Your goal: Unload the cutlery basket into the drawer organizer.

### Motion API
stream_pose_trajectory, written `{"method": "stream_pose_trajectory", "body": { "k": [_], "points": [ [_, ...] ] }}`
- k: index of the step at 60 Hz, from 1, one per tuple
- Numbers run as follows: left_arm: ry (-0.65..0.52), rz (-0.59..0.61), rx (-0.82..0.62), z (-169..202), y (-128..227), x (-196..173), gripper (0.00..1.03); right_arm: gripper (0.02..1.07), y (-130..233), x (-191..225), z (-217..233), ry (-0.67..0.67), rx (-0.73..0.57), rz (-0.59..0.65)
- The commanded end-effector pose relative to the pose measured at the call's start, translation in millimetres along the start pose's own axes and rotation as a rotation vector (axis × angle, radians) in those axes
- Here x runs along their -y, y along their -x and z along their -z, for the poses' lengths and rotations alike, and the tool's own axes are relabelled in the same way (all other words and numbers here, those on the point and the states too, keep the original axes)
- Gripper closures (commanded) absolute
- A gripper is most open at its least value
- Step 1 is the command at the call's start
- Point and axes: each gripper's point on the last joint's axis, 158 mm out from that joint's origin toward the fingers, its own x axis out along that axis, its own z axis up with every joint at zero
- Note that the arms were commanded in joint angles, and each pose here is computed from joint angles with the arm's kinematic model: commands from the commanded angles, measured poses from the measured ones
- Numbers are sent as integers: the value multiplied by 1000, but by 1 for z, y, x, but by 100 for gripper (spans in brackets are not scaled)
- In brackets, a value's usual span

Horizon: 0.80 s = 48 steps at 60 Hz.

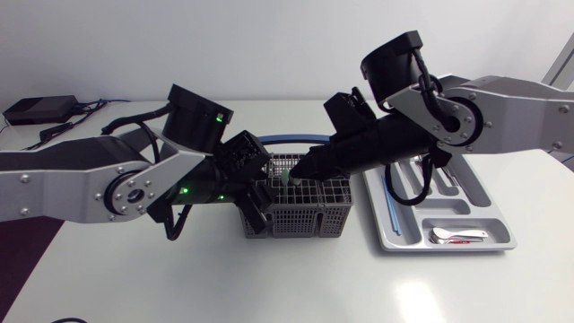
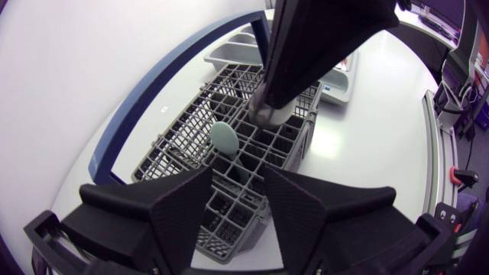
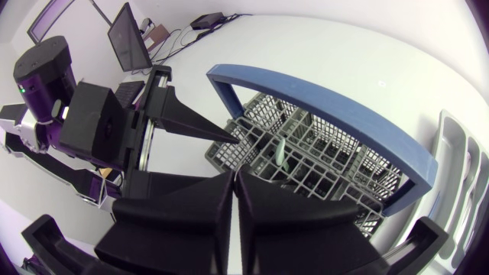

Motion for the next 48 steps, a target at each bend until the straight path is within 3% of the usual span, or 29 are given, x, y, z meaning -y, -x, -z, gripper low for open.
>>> {"method": "stream_pose_trajectory", "body": {
  "k": [1,31,39,48],
  "points": [
    [28,18,-20,10,-6,7,55,101,10,-16,-12,4,24,-36],
    [28,11,-6,9,0,3,54,101,89,-53,-32,23,108,-87],
    [26,23,6,4,5,4,54,101,122,-43,-36,22,149,-33],
    [18,62,8,1,13,11,47,101,157,0,-21,12,168,138]
  ]
}}
